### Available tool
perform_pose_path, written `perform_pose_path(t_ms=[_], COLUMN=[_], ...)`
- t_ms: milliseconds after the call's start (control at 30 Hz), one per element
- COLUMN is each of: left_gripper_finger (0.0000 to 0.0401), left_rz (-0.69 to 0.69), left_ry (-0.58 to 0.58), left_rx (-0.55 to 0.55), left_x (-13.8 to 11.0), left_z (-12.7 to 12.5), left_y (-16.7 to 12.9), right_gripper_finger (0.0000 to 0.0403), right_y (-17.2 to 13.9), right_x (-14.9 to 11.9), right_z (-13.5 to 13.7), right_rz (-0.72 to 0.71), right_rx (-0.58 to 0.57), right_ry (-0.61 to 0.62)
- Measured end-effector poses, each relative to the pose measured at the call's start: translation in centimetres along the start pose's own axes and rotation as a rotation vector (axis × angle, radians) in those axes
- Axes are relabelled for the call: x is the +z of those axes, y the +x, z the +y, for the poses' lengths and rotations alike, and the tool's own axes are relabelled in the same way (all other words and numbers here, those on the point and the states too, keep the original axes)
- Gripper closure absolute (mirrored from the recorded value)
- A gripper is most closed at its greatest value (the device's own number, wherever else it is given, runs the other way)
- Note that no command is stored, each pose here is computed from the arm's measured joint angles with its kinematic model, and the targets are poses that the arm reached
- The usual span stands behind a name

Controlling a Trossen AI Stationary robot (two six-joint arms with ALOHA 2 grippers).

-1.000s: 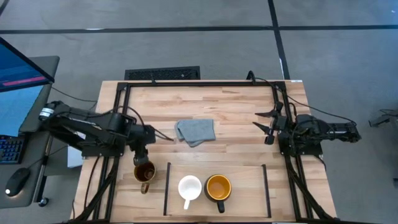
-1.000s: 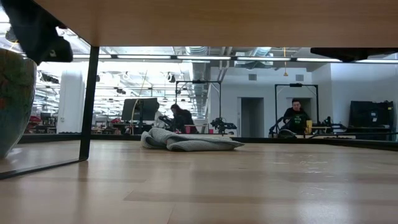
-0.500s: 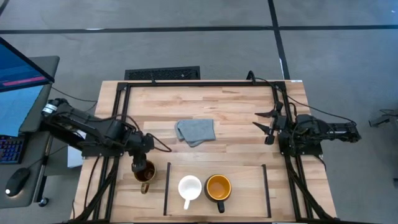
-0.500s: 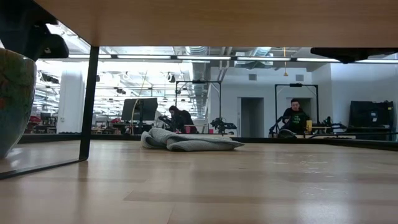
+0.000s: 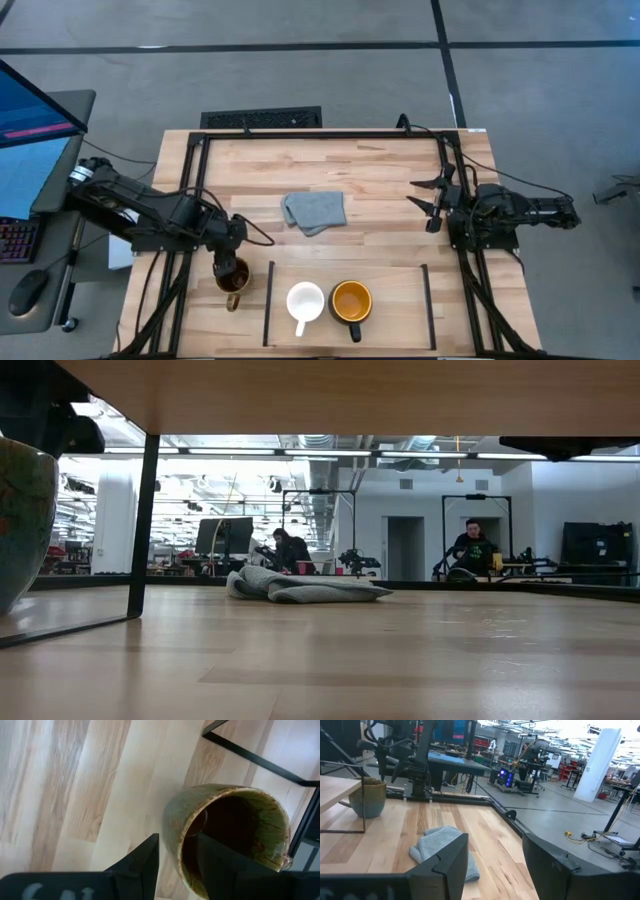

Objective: Stack small to large cups/mugs on shelf
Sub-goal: Put the light brown mug on the shelf

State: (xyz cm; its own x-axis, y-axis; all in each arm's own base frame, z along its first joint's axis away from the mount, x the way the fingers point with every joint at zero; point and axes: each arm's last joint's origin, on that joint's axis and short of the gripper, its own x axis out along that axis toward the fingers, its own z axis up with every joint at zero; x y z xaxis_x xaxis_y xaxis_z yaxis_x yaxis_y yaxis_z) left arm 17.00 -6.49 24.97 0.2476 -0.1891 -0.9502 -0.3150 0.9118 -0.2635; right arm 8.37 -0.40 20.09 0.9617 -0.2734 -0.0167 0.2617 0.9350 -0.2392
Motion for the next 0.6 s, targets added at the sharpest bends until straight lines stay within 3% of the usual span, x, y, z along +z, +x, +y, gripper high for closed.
perform_pose_path(t_ms=[400, 600], left_gripper_finger=[0.0285, 0.0285], left_rz=[0.121, 0.174], left_ry=[0.031, -0.050], left_rx=[0.047, 0.077], left_x=[0.7, 1.0], left_z=[-0.6, -0.8], left_y=[2.5, 3.7], right_gripper_finger=[0.0193, 0.0193], right_y=[0.0, 0.0], right_x=[0.0, 0.0], right_z=[0.0, 0.0], right_rz=[0.001, 0.002], right_rx=[0.001, 0.001], right_ry=[-0.001, -0.001])
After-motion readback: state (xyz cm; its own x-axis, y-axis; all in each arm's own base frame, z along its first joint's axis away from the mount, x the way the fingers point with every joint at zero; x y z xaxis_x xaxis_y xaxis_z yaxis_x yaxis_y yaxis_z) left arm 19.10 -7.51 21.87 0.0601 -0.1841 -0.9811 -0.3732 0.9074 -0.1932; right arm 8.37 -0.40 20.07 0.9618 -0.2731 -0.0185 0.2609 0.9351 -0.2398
